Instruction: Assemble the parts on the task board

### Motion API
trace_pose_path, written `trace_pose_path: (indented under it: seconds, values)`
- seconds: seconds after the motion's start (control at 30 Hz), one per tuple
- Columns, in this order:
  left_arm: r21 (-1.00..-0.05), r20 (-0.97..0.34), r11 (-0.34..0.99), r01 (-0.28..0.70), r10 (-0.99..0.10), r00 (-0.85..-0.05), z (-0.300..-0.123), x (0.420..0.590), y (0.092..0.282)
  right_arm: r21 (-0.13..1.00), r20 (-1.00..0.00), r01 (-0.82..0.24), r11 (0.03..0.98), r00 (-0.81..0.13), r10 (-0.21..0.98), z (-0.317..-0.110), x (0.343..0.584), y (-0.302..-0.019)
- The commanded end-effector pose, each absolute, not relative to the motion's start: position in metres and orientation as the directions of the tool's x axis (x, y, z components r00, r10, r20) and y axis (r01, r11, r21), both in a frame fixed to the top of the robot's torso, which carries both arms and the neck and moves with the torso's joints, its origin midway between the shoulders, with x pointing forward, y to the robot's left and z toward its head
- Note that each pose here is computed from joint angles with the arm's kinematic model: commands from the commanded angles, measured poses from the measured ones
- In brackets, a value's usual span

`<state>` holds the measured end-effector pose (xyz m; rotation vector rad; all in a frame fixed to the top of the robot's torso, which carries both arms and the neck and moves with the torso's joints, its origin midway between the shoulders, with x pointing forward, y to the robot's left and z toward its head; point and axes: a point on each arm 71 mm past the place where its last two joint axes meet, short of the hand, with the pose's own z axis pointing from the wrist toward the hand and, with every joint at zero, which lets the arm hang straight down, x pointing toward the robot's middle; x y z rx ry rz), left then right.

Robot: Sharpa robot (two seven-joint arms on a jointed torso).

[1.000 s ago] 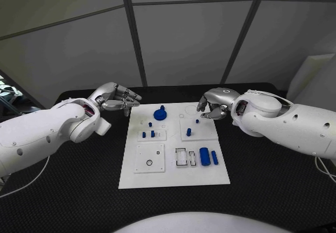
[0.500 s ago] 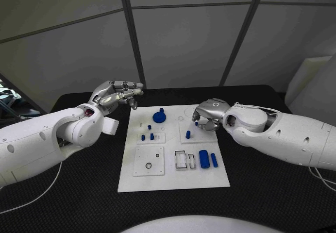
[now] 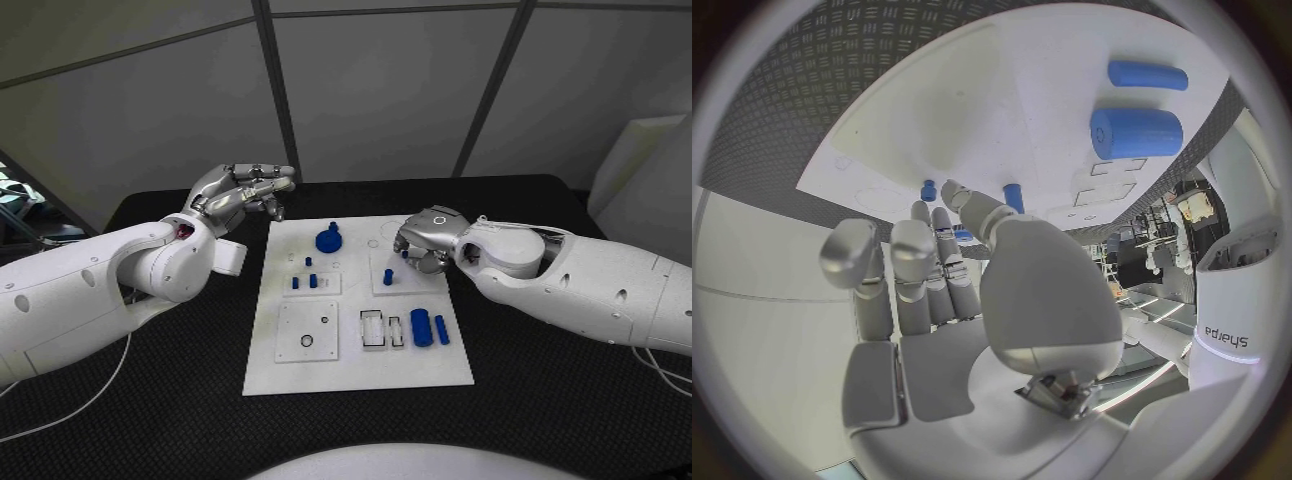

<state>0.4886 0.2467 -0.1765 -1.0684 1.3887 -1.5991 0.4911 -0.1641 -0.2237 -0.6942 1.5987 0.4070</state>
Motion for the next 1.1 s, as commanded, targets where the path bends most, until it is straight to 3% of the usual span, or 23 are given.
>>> trace_pose_path:
  seconds: [0.03, 1.1]
  values:
    - [-0.988, 0.131, -0.152, 0.026, -0.921, -0.368, -0.175, 0.489, 0.246, -0.155, -0.980, -0.653, 0.741, 0.004, -0.201, -0.221, 0.491, -0.162]
    - [-0.988, 0.135, -0.151, 0.012, -0.916, -0.378, -0.175, 0.488, 0.245, -0.104, -0.967, -0.643, 0.758, -0.111, -0.227, -0.233, 0.503, -0.164]
